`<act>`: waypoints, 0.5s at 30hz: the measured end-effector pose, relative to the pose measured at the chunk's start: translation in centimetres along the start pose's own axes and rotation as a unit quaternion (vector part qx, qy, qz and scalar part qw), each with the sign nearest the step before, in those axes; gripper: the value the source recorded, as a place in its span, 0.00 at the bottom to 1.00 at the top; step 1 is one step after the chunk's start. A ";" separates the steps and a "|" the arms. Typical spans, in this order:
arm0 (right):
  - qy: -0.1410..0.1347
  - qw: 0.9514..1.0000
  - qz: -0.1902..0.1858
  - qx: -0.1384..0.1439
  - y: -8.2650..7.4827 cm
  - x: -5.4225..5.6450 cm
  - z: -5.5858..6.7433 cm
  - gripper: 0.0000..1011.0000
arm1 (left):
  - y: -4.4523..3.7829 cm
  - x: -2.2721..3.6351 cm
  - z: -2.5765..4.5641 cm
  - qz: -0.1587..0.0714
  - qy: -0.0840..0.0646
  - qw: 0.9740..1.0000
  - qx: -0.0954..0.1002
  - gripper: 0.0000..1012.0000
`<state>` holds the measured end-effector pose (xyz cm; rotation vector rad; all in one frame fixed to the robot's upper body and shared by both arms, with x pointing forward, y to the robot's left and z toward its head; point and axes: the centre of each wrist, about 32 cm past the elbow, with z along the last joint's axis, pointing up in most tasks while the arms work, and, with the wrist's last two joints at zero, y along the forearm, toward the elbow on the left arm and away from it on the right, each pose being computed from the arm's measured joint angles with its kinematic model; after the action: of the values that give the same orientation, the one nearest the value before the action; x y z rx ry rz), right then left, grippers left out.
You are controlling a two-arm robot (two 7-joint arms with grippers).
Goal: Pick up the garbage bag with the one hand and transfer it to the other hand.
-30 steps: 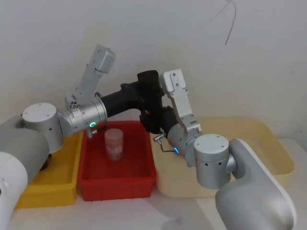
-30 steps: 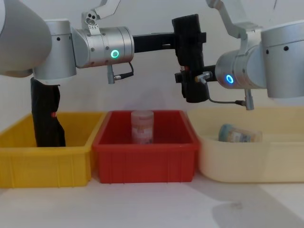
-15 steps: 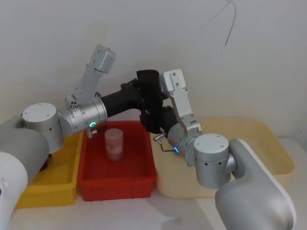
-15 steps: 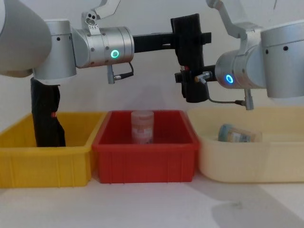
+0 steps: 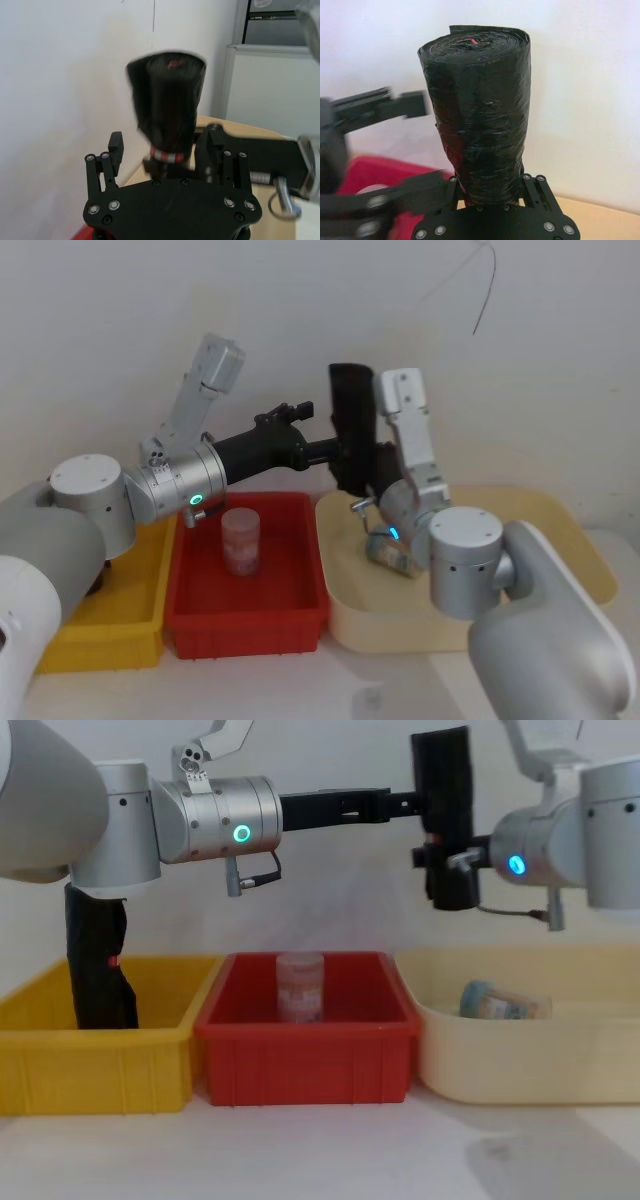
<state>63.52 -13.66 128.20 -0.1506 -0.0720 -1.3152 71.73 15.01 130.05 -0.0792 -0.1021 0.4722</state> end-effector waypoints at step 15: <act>0.021 0.999 -0.035 0.027 -3.4 3.9 -0.3 0.53 | 0.00 0.00 0.00 0.000 0.000 1.000 0.000 0.99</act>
<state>61.24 -18.26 128.69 -0.0762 -0.0775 -1.3836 71.72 15.01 130.05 -0.0791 -0.1021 0.4722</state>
